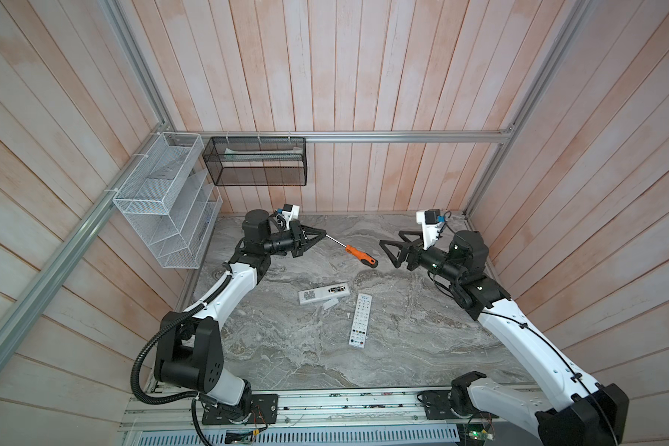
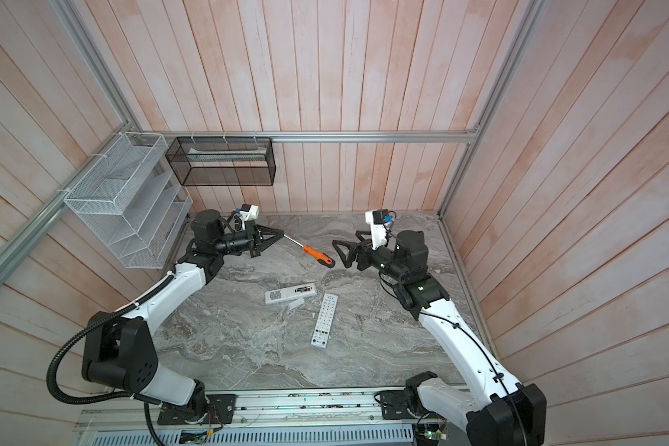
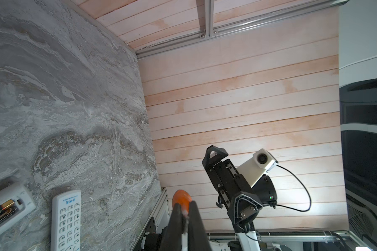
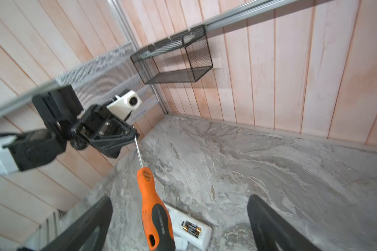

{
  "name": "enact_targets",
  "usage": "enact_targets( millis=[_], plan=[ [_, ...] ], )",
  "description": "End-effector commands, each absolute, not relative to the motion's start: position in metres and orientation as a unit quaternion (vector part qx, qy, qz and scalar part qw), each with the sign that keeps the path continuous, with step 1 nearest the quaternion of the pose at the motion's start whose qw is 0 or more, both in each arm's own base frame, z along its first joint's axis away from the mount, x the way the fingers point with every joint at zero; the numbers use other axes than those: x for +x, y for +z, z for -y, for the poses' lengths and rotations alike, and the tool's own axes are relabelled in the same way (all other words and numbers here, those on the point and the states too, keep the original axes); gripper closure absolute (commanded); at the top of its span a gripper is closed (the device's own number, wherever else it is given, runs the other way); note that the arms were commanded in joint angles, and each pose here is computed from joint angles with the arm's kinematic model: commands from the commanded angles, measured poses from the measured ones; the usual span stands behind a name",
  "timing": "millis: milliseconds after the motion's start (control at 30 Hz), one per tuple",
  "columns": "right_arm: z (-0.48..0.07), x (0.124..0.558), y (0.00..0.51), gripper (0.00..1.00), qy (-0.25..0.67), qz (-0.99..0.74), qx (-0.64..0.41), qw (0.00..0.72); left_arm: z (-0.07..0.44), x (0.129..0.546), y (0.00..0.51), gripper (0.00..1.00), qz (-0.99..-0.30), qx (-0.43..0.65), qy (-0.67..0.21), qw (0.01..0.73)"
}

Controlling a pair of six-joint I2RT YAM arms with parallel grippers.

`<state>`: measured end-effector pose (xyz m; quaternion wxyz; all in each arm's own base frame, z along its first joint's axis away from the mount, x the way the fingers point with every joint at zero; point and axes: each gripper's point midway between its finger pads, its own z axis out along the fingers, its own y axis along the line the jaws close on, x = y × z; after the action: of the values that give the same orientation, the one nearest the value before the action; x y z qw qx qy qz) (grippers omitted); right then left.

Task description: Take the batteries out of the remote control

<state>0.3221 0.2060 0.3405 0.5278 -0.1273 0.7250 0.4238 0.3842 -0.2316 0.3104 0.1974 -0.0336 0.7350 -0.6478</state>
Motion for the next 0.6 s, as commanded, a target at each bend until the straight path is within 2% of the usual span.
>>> enact_targets(
  millis=[0,300,567],
  plan=[
    [-0.209,0.317,0.352,0.02,0.582,-0.679,0.000,0.448,0.229,0.393,0.315,1.00,-0.721,-0.051,-0.660,0.204],
    [-0.225,0.304,0.324,0.05,0.654,-0.670,0.014,0.352,0.228,0.397,0.317,1.00,-0.714,-0.064,-0.669,0.199],
    [-0.245,0.305,0.315,0.09,0.676,-0.679,-0.016,0.286,0.229,0.393,0.315,1.00,-0.714,-0.059,-0.670,0.193]
  ],
)
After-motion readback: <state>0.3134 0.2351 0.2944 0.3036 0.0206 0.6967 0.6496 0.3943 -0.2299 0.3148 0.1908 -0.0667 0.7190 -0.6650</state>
